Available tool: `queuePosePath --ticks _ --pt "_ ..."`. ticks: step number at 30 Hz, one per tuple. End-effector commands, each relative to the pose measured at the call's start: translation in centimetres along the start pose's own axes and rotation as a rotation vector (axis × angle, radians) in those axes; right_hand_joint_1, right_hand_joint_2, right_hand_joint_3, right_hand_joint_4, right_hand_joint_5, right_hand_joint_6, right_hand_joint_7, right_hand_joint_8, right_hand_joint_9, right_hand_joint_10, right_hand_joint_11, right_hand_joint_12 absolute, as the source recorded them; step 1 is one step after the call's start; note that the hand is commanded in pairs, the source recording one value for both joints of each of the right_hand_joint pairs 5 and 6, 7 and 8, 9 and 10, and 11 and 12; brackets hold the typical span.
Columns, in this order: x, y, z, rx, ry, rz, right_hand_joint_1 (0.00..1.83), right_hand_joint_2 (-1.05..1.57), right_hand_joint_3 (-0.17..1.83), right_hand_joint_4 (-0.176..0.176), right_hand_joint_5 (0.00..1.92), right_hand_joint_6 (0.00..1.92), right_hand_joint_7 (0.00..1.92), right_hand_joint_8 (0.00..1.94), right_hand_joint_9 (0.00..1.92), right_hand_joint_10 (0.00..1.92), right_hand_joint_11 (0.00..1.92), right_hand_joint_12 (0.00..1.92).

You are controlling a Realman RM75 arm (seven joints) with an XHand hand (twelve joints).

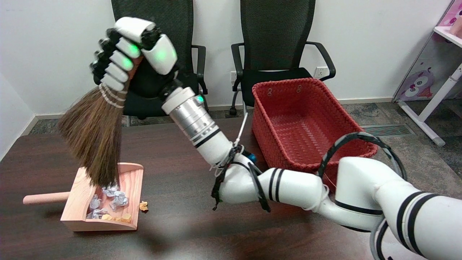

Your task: Sweep the paper ball into the dustpan.

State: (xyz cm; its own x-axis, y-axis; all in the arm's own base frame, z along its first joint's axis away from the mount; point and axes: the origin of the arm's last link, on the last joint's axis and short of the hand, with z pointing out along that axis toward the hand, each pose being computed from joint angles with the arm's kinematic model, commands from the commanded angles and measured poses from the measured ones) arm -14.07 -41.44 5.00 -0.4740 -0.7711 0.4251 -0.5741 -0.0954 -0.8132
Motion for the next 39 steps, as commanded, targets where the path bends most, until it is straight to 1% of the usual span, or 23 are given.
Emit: queuePosePath --ticks 1,3,6,11,16,19,21,24,26,27,30,31,33,37,39 --pt "-0.4 -5.4 -6.1 -0.016 0.299 -0.514 0.77 1.27 1.80 -0.002 1.92 1.92 1.92 1.92 1.92 1.92 1.92 1.92" --pt "-0.4 -4.3 -7.5 -0.091 0.407 -0.598 0.76 1.31 1.81 0.000 1.92 1.92 1.92 1.92 1.92 1.92 1.92 1.92" --pt "-0.9 -2.6 -8.7 -0.180 0.474 -0.683 0.76 1.31 1.81 0.001 1.92 1.92 1.92 1.92 1.92 1.92 1.92 1.92" --pt "-2.4 -0.7 -9.3 -0.283 0.504 -0.808 0.77 1.33 1.79 0.002 1.92 1.92 1.92 1.92 1.92 1.92 1.92 1.92" --pt "-4.4 1.2 -9.8 -0.399 0.548 -0.880 0.77 1.38 1.75 0.005 1.92 1.92 1.92 1.92 1.92 1.92 1.92 1.92" --pt "-5.8 2.4 -9.8 -0.428 0.559 -0.932 0.77 1.42 1.75 0.005 1.92 1.92 1.92 1.92 1.92 1.92 1.92 1.92" --pt "-6.7 3.2 -9.5 -0.443 0.543 -0.947 0.78 1.44 1.75 0.006 1.92 1.92 1.92 1.92 1.92 1.92 1.92 1.92" --pt "-7.7 4.6 -9.1 -0.488 0.517 -1.017 0.78 1.48 1.75 0.007 1.92 1.92 1.92 1.92 1.92 1.92 1.92 1.92" --pt "-8.3 6.3 -8.8 -0.547 0.499 -1.092 0.77 1.51 1.75 0.009 1.92 1.92 1.92 1.92 1.92 1.92 1.92 1.92" --pt "-8.5 6.8 -8.7 -0.560 0.492 -1.101 0.77 1.52 1.76 0.009 1.92 1.92 1.92 1.92 1.92 1.92 1.92 1.92" --pt "-9.8 9.5 -8.1 -0.632 0.418 -1.223 0.78 1.52 1.78 0.009 1.92 1.92 1.92 1.92 1.92 1.92 1.92 1.92" --pt "-10.4 10.2 -7.6 -0.641 0.383 -1.265 0.78 1.52 1.80 0.009 1.92 1.92 1.92 1.92 1.92 1.92 1.92 1.92" --pt "-11.0 11.1 -7.3 -0.644 0.357 -1.297 0.78 1.51 1.82 0.009 1.92 1.92 1.92 1.92 1.92 1.92 1.92 1.92" --pt "-12.2 12.6 -6.6 -0.605 0.257 -1.495 0.79 1.50 1.83 0.008 1.92 1.92 1.92 1.92 1.92 1.92 1.92 1.92" --pt "-12.3 13.5 -6.4 -0.614 0.224 -1.543 0.79 1.49 1.83 0.009 1.92 1.92 1.92 1.92 1.92 1.92 1.92 1.92"
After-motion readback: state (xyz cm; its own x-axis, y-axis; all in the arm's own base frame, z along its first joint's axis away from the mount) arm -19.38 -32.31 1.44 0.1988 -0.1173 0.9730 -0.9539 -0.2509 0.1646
